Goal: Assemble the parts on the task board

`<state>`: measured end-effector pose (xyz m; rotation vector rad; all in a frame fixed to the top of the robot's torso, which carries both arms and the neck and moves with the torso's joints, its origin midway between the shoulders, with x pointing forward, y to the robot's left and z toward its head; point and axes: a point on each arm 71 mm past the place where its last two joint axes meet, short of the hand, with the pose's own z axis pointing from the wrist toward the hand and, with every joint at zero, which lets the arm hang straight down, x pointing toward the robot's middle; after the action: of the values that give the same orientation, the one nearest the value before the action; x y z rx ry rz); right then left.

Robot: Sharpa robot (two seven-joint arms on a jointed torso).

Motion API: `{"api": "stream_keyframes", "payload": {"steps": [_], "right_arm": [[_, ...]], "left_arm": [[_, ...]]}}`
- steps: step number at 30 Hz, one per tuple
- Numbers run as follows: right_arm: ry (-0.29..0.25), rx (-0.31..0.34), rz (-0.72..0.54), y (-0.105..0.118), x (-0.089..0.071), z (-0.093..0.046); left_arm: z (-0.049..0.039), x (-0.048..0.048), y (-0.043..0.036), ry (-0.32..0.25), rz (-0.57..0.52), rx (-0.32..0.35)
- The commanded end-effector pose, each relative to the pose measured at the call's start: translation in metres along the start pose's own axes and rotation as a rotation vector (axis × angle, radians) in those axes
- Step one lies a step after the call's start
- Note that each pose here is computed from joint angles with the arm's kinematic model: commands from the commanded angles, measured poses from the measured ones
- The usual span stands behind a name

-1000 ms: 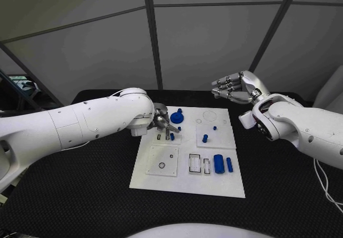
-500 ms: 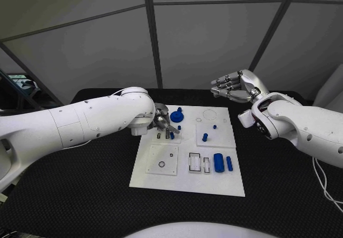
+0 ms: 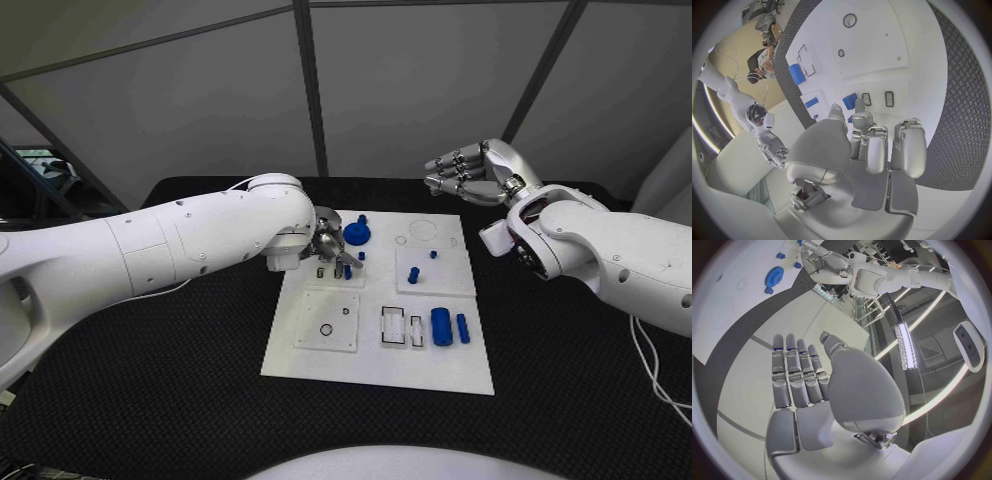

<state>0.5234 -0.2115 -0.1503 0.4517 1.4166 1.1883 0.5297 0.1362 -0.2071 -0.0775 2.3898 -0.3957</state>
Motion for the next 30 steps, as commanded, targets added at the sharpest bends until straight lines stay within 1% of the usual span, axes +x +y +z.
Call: {"api": "stream_keyframes", "payload": {"steps": [1, 30], "right_arm": [[0.008, -0.003, 0.006, 0.0015, 0.0003, 0.0009], [0.016, -0.003, 0.009, 0.0015, 0.0027, 0.0027]], "left_arm": [[-0.0003, 0.0007, -0.0005, 0.012, 0.015, -0.007], [0.0007, 0.003, -0.0042, 0.039, 0.014, 0.001]]}}
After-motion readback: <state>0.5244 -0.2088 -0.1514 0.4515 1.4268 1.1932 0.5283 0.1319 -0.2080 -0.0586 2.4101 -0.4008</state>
